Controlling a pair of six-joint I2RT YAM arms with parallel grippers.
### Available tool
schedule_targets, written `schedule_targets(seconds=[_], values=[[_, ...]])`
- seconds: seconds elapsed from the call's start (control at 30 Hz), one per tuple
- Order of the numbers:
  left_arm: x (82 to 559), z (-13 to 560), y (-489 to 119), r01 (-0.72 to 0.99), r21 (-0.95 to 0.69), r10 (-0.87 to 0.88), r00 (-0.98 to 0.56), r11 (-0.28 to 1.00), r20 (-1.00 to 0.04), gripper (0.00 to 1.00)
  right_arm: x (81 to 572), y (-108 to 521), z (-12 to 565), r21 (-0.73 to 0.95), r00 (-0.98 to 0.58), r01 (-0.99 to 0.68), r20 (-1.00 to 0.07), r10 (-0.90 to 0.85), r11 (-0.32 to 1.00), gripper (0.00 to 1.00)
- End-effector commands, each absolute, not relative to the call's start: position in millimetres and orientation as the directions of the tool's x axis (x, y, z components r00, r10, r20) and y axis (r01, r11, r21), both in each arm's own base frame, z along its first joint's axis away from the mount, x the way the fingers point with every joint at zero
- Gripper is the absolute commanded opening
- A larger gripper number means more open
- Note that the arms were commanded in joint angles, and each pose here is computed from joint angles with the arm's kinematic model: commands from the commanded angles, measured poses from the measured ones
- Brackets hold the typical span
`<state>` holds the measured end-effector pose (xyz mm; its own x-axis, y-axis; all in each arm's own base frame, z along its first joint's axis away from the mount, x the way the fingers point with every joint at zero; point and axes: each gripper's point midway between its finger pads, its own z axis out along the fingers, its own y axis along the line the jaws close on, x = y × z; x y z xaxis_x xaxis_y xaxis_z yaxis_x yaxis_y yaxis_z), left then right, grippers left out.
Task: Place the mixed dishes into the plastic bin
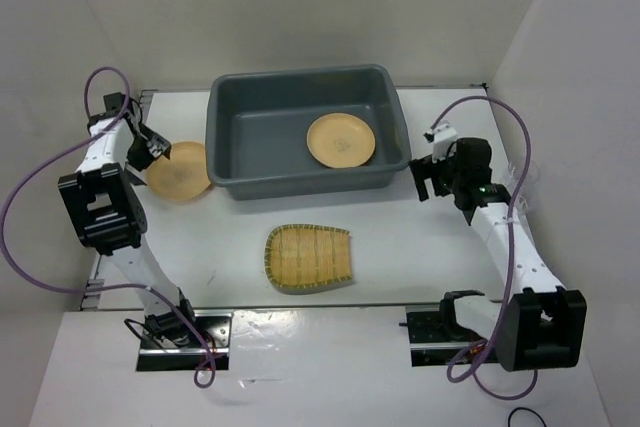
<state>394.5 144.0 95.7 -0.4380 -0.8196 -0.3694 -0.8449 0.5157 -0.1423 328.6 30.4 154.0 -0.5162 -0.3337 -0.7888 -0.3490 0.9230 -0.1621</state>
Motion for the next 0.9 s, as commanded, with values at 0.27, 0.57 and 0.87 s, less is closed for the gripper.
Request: schedule_targets(seconds=[0.27, 0.57, 0.87], values=[[402.5, 36.2, 151.3, -0.878, -0.199, -0.884, -0.378, 0.436, -0.274, 0.99, 325.2, -19.1, 162.2, -0.176, -0.533, -0.225, -0.801, -0.272, 0.959, 0.99], [377.4, 9.1, 152.7, -0.895, -0.17, -0.9, -0.372, 0.413, -0.229, 0.91, 268.5, -30.2, 197.5, -0.293, -0.505, -0.176, -0.792, -0.341, 0.94, 0.99], [394.7, 69.1, 161.8, -0.857, -0.248, -0.87, -0.361, 0.451, -0.335, 0.99, 204.9, 4.5, 260.4, -0.459, -0.02, -0.184, -0.882, -0.471, 0.869, 0.99]])
